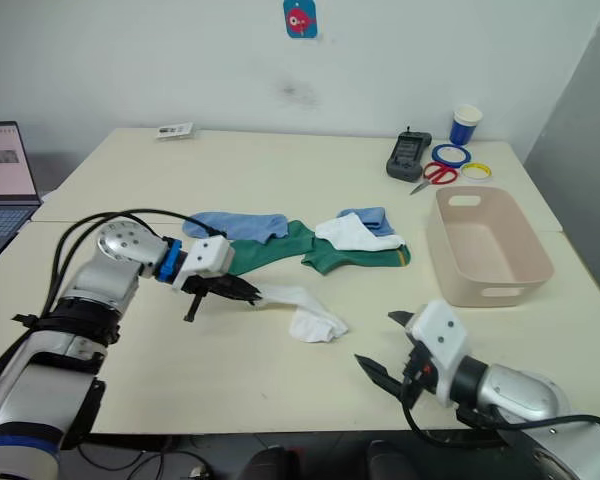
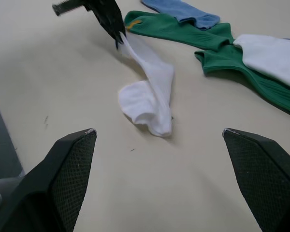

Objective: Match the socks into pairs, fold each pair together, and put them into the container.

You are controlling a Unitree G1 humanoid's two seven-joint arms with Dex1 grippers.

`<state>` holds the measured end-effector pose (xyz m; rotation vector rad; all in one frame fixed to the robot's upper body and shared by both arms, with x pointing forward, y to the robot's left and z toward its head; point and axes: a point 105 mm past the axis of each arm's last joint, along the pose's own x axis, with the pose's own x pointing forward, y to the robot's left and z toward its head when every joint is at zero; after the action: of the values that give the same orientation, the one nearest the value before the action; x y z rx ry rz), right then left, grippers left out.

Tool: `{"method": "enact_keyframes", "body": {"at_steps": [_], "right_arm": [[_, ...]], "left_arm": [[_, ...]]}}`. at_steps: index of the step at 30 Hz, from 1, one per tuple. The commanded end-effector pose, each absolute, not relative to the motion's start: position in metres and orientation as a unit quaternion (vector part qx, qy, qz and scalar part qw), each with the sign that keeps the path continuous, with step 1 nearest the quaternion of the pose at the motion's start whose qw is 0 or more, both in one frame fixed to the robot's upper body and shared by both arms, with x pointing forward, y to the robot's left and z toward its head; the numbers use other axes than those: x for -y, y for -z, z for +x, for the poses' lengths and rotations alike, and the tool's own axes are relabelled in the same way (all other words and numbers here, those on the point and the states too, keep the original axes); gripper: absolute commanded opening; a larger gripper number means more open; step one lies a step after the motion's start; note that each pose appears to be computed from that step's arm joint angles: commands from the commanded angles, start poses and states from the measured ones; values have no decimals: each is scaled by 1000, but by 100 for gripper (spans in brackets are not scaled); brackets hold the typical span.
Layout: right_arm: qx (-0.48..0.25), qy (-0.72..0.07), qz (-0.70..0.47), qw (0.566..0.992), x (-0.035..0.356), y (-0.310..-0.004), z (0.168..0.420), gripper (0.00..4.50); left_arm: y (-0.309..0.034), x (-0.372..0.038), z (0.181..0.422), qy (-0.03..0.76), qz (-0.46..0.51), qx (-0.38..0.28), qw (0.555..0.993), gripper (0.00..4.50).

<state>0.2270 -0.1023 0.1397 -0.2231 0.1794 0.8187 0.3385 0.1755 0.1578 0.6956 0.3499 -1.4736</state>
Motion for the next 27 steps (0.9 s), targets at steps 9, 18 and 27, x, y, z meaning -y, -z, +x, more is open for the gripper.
{"method": "enact_keyframes", "body": {"at_steps": [9,18,27], "right_arm": [[-79,-344,-94,931,79,-108,283,450],[-79,-373,-68,922,53,-101,310,450],[-93,-400,-65,909,39,-90,299,450]], "left_arm": [[-185,-167,336,653,229,-187,697,2],[-183,-168,338,648,230,-188,702,2],[-182,-173,340,638,228,-190,710,2]]}}
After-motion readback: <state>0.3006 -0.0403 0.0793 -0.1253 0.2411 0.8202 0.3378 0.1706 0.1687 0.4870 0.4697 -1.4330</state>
